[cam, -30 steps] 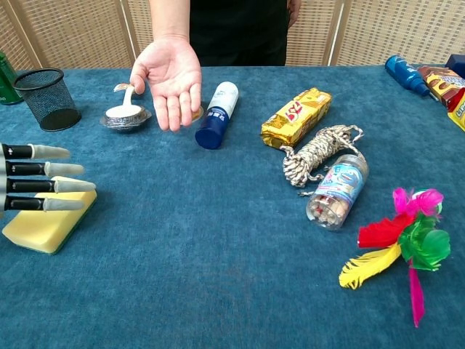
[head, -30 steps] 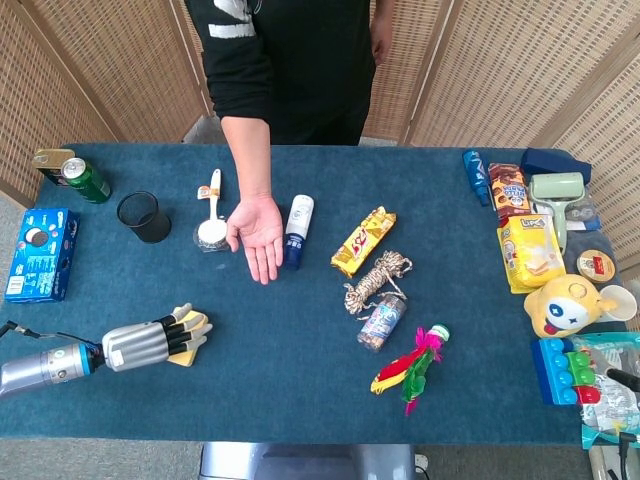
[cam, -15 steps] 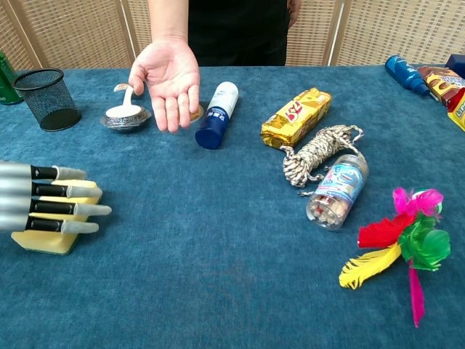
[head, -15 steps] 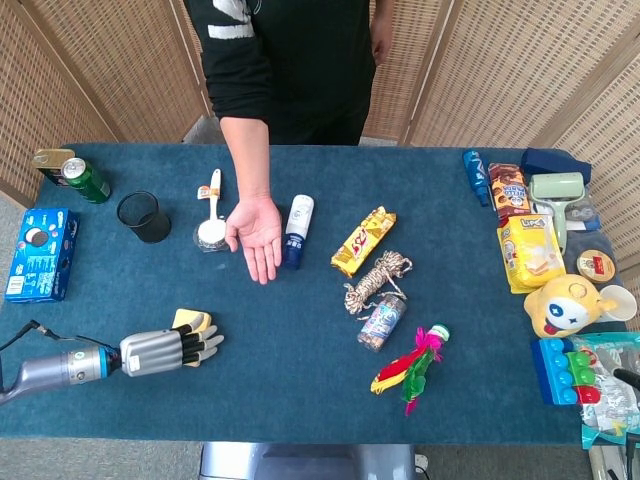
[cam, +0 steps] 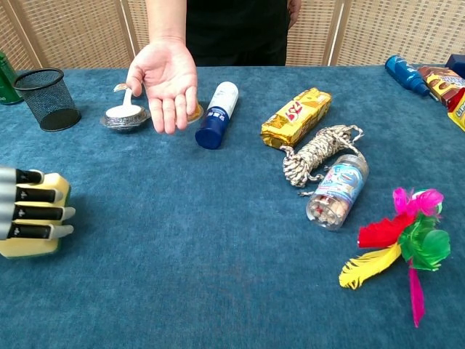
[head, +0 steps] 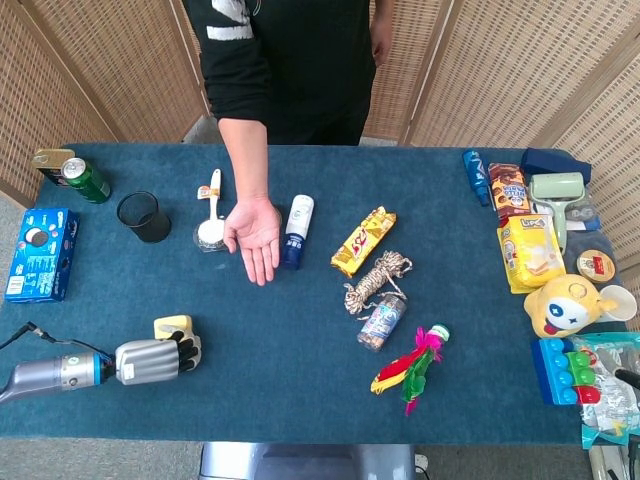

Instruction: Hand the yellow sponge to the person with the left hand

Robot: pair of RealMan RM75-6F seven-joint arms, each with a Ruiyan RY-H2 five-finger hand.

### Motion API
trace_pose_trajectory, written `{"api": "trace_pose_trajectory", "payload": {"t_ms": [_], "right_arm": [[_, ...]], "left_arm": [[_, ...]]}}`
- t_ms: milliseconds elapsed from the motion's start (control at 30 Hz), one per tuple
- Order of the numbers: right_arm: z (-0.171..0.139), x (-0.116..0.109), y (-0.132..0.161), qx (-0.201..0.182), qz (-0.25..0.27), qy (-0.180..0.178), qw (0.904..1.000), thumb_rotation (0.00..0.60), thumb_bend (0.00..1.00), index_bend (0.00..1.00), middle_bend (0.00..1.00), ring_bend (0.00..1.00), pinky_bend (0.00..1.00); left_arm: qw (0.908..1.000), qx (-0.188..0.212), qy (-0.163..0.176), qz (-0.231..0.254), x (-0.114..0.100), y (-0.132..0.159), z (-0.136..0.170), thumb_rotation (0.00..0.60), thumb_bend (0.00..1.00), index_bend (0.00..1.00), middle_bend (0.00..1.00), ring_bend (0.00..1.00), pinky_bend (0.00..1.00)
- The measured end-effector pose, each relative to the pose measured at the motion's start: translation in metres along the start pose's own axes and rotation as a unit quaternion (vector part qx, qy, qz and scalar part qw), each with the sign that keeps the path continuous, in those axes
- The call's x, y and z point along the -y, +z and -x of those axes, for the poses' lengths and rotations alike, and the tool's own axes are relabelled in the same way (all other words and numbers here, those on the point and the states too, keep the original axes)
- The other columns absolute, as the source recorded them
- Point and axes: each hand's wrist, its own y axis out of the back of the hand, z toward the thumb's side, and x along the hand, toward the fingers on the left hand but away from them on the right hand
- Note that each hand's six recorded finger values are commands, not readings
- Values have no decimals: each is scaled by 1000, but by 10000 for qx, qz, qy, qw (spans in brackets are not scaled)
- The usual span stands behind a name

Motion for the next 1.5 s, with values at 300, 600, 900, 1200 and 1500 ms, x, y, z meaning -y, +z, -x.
{"api": "trace_pose_trajectory", "payload": {"t_ms": [300, 600, 900, 1200, 1500], "right_arm": [[0, 1, 1, -8, 10, 32, 10000, 600, 0, 35, 17, 49, 35], [-1, 3, 3, -39, 12, 92, 9999, 600, 0, 35, 17, 49, 30], [1, 5, 2, -51, 21, 148, 9999, 600, 0, 35, 17, 49, 29], [4, 10, 0, -43, -8, 246, 9997, 600, 0, 35, 17, 49, 28], [6, 8, -2, -35, -3, 230, 9997, 600, 0, 35, 17, 49, 27]], "left_arm": [[9948, -939, 401, -49, -18, -42, 13, 600, 480, 649, 527, 592, 625], [9743, -2121, 761, -61, -42, -105, 10, 600, 466, 650, 527, 593, 625], [9690, -2402, 497, -282, -54, -151, -27, 600, 451, 650, 527, 592, 625], [9724, -2261, -44, -576, -43, -173, -70, 600, 352, 332, 183, 371, 537], [9668, -2453, -235, -683, -49, -178, -97, 503, 164, 72, 0, 163, 267]]}}
